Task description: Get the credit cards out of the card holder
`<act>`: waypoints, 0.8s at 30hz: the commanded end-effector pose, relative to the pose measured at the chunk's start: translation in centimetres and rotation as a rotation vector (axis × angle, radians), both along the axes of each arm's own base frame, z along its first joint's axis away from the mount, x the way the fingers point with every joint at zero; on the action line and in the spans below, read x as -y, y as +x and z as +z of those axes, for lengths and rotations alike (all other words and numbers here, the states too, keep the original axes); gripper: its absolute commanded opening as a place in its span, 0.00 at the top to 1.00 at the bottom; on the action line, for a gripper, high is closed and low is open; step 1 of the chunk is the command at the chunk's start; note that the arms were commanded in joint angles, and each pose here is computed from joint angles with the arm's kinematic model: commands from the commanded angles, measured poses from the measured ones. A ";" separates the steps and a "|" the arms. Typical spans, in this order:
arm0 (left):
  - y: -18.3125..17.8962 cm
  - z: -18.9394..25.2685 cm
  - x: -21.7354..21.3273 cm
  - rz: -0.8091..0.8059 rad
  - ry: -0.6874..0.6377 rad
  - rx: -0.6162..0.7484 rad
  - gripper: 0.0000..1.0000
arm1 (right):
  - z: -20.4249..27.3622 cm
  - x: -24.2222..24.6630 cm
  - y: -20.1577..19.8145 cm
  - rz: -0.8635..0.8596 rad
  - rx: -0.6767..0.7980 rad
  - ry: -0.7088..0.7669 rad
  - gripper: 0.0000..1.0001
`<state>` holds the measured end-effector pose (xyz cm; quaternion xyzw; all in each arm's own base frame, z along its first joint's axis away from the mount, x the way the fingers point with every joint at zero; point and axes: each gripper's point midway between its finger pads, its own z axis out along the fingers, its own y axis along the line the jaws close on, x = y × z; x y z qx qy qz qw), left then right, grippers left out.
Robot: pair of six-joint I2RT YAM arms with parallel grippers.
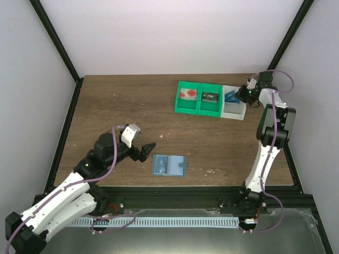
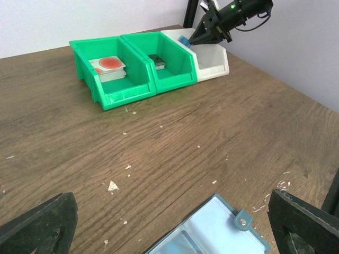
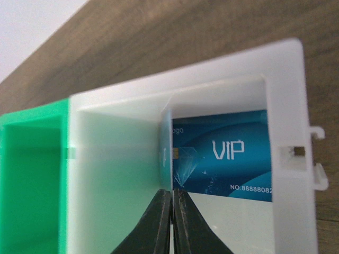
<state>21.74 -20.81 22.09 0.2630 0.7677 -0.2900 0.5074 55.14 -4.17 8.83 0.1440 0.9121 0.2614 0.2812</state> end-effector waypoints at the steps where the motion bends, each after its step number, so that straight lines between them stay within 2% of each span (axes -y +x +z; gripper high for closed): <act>1: -0.1 -0.5 -0.1 -0.001 0.017 0.000 0.00 | 0.1 1.2 0.9 -0.029 0.000 -0.024 0.95; 5: 0.0 -0.6 0.0 -0.002 0.021 -0.006 0.00 | -0.3 1.4 1.1 -0.050 -0.009 -0.019 0.92; 11: 0.1 -0.9 0.0 0.005 0.027 -0.014 0.00 | -0.1 1.6 1.1 -0.068 -0.017 -0.016 0.80; 16: 0.4 -0.9 -0.1 0.022 0.029 -0.022 0.00 | 1.9 2.6 1.0 -0.139 -0.010 -0.048 0.70; 24: 0.1 -0.8 -0.2 0.019 0.020 -0.030 0.00 | 5.3 3.2 0.7 -0.209 0.027 -0.097 0.68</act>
